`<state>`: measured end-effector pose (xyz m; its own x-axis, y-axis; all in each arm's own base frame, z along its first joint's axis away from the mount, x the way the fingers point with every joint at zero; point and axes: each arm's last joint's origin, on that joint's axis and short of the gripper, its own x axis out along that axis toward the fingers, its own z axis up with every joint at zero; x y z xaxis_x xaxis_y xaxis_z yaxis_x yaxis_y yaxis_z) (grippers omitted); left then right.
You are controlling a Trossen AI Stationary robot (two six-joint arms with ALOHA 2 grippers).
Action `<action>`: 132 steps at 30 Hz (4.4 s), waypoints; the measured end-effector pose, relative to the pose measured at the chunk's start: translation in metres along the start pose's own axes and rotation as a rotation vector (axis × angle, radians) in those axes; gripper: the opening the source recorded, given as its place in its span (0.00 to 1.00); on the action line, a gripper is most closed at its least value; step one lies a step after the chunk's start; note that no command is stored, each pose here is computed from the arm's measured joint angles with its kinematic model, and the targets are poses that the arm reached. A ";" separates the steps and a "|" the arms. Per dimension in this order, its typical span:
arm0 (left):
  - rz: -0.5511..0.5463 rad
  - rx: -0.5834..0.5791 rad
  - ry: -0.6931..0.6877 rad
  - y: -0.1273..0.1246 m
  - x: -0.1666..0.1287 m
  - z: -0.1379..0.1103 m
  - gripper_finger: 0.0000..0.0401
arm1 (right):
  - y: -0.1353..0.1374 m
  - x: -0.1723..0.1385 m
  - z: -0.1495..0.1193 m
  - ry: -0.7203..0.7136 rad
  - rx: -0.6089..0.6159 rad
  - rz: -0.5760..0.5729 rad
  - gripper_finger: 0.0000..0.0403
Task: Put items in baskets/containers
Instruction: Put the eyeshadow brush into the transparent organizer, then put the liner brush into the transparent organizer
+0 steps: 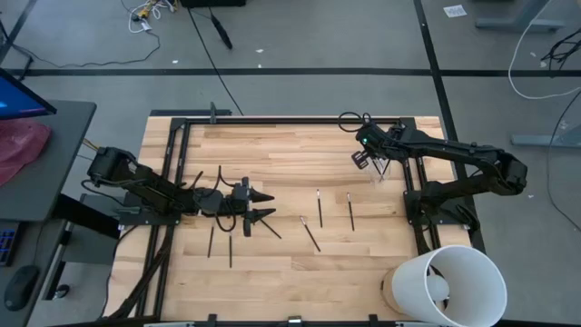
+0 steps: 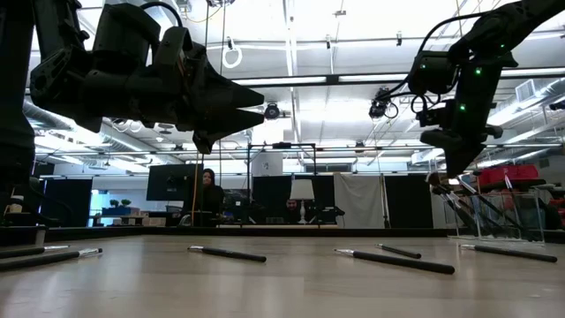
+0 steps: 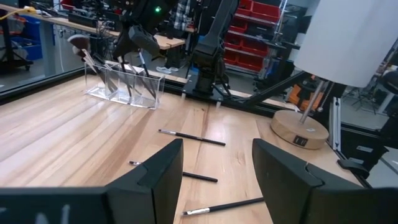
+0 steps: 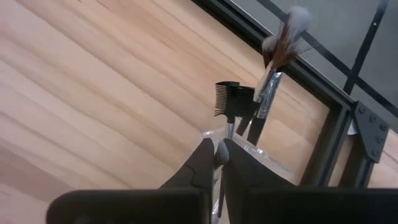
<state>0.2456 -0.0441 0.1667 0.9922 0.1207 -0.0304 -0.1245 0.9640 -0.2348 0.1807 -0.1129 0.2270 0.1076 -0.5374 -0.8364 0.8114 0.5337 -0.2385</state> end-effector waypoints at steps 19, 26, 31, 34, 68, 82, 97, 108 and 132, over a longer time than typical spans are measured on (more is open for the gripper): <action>-0.001 -0.003 0.000 0.000 0.000 0.000 0.49 | -0.004 -0.009 0.004 -0.061 0.006 -0.010 0.36; 0.005 0.006 -0.002 0.000 0.000 0.000 0.49 | -0.013 -0.043 0.012 -0.200 0.092 0.051 0.43; 0.020 0.018 -0.005 0.003 0.001 0.001 0.49 | 0.005 -0.062 0.018 -0.338 0.095 0.242 0.41; 0.030 0.031 -0.007 0.004 0.001 0.001 0.49 | 0.025 -0.071 0.022 -0.412 0.063 0.387 0.39; 0.176 -0.328 0.638 0.001 -0.036 -0.044 0.47 | 0.276 -0.006 -0.080 -0.635 -0.268 0.907 0.28; 0.456 -0.474 1.135 -0.047 -0.111 0.019 0.33 | 0.269 0.002 -0.061 -0.709 -0.247 0.842 0.28; 0.611 -0.507 0.922 -0.046 -0.142 -0.029 0.56 | 0.266 0.006 -0.056 -0.712 -0.231 0.828 0.28; 0.686 -0.329 0.827 -0.046 -0.131 -0.053 0.56 | 0.263 0.011 -0.049 -0.707 -0.200 0.813 0.28; 0.630 -0.211 0.766 -0.053 -0.125 -0.072 0.02 | 0.257 0.000 -0.044 -0.731 -0.263 0.789 0.28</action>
<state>0.1285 -0.1272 0.1135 0.4877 0.3372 -0.8053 -0.6962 0.7068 -0.1256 0.3638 0.0530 0.1435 0.9245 -0.1950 -0.3276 0.2275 0.9717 0.0634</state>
